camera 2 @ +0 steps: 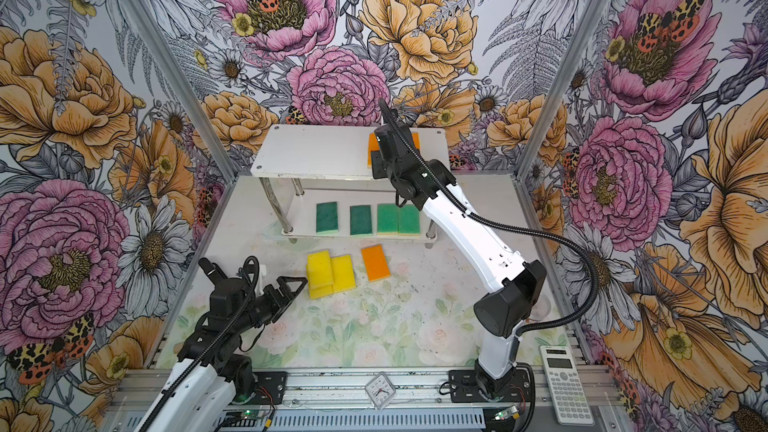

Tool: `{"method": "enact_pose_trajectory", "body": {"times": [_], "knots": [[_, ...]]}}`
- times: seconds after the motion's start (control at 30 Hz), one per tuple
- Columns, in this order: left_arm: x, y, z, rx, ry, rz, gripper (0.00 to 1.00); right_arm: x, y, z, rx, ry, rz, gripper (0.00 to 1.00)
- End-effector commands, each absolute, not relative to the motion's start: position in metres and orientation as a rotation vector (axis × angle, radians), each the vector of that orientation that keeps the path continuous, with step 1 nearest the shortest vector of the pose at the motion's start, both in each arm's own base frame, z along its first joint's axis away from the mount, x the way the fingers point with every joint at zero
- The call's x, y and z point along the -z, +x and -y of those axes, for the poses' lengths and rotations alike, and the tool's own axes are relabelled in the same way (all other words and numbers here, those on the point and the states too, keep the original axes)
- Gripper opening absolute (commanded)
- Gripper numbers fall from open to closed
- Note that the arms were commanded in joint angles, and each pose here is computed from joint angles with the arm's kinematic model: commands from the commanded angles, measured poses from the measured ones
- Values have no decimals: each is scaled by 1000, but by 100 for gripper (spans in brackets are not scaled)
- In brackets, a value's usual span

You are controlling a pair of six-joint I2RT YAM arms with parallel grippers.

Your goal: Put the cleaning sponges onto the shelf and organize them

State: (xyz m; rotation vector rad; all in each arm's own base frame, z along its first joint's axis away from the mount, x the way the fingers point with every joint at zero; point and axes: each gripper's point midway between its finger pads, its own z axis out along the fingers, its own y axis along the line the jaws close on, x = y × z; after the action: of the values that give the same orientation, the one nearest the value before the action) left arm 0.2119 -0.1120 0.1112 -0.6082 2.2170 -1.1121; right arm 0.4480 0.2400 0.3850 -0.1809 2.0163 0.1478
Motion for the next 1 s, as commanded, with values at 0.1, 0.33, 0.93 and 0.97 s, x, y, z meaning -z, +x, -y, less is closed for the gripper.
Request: {"method": "enact_pose_trajectory", "body": {"times": [0.1, 0.33, 0.93, 0.97], "knots": [[-110, 212, 110, 1115, -628, -2206, 99, -389, 440, -216, -87, -170, -2026, 14], [-110, 212, 110, 1117, -630, -2205, 99, -388, 439, -209, -80, -169, -2031, 14], [-111, 213, 110, 1119, -633, -2202, 99, -388, 439, -198, -76, -159, -2034, 14], [-111, 213, 110, 1120, -633, -2202, 99, -387, 439, -198, -78, -161, -2036, 14]]}}
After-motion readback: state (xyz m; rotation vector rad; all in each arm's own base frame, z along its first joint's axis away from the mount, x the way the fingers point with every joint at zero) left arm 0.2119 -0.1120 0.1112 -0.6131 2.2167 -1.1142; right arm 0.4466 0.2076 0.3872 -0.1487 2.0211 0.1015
